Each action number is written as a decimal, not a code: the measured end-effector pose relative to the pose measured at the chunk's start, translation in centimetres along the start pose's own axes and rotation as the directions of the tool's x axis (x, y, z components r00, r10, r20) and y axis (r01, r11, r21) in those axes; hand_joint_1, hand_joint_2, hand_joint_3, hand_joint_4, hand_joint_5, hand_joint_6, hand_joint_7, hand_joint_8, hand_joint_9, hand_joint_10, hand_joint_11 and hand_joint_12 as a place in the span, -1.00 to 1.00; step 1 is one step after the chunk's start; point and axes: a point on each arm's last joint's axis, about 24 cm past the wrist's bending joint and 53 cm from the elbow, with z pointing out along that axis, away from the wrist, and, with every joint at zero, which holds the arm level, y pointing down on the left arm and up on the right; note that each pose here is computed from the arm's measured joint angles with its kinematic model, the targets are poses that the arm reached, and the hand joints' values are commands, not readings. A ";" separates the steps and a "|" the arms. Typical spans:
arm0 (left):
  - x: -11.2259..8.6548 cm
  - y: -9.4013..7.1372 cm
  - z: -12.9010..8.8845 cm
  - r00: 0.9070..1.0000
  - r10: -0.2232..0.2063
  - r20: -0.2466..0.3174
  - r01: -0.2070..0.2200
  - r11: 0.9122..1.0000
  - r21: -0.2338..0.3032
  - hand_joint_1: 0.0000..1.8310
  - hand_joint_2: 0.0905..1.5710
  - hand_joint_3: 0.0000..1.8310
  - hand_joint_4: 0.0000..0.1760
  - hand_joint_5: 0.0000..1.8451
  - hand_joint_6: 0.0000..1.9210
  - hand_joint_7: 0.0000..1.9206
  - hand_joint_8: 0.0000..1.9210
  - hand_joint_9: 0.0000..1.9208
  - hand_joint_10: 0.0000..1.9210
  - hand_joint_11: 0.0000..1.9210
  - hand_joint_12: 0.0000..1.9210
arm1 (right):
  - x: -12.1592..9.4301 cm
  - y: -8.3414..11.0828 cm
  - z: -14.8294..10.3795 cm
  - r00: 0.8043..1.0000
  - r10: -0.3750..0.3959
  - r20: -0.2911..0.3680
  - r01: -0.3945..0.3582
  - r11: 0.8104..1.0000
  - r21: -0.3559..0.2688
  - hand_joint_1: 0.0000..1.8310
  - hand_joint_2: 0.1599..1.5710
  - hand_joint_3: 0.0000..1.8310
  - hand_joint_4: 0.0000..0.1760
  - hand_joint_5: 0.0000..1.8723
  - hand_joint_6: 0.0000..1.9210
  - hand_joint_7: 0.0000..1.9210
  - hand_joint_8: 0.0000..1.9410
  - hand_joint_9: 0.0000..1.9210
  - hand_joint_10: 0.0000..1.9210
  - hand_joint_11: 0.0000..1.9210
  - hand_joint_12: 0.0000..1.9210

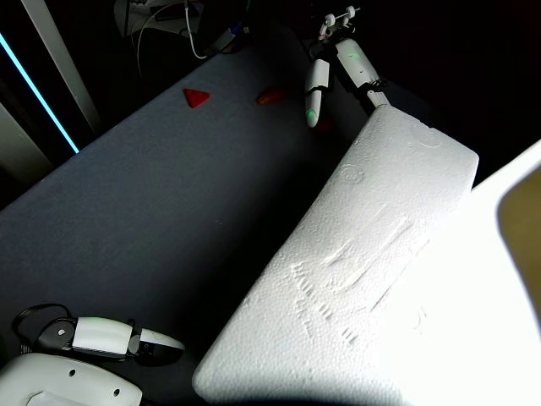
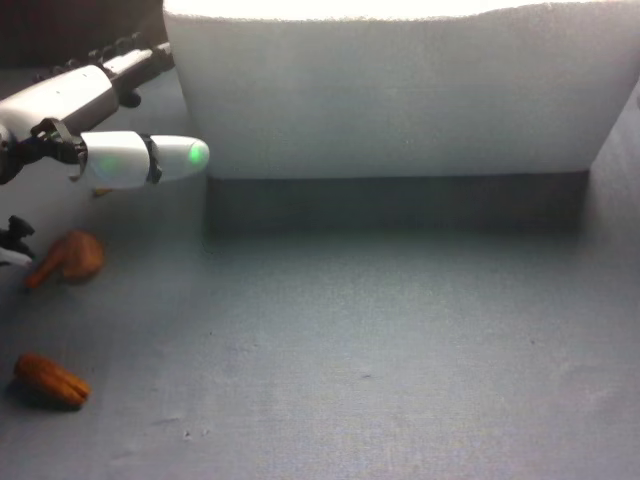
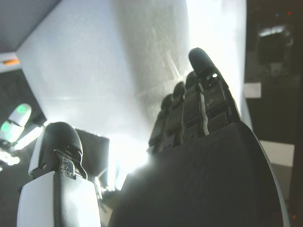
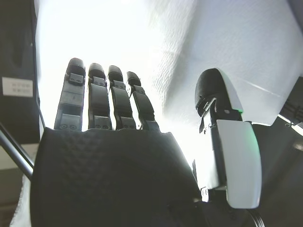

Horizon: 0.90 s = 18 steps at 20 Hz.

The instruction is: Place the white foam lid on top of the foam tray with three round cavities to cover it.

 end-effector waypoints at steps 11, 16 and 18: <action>-1.4 -3.3 -5.2 0.999 0.017 0.028 -0.020 0.992 0.128 -0.58 0.41 -1.00 -1.00 -0.96 -1.00 -1.00 -1.00 -0.98 -0.99 -1.00 -0.12 | -1.3 3.6 -5.1 0.989 -0.134 0.054 0.139 0.984 -0.108 -0.46 0.59 -1.00 -1.00 -1.00 -1.00 -1.00 -1.00 -1.00 -1.00 -1.00 -0.30; -0.2 -4.5 -7.6 1.000 0.018 0.005 -0.018 0.983 0.182 -0.57 0.48 -1.00 -1.00 -0.96 -1.00 -1.00 -1.00 -0.99 -0.99 -1.00 -0.32 | 0.0 4.9 -8.7 0.975 -0.217 0.051 0.222 0.962 -0.161 -0.52 0.56 -1.00 -1.00 -1.00 -1.00 -1.00 -1.00 -0.89 -0.94 -1.00 0.56; 0.7 -5.0 -8.0 1.000 0.024 -0.018 -0.020 0.978 0.206 -0.55 0.47 -1.00 -1.00 -0.99 -0.99 -1.00 -1.00 -0.99 -1.00 -1.00 -0.41 | 0.8 5.2 -9.9 0.968 -0.247 0.034 0.249 0.952 -0.175 -0.55 0.56 -1.00 -1.00 -1.00 -1.00 -1.00 -1.00 -0.96 -0.96 -1.00 0.44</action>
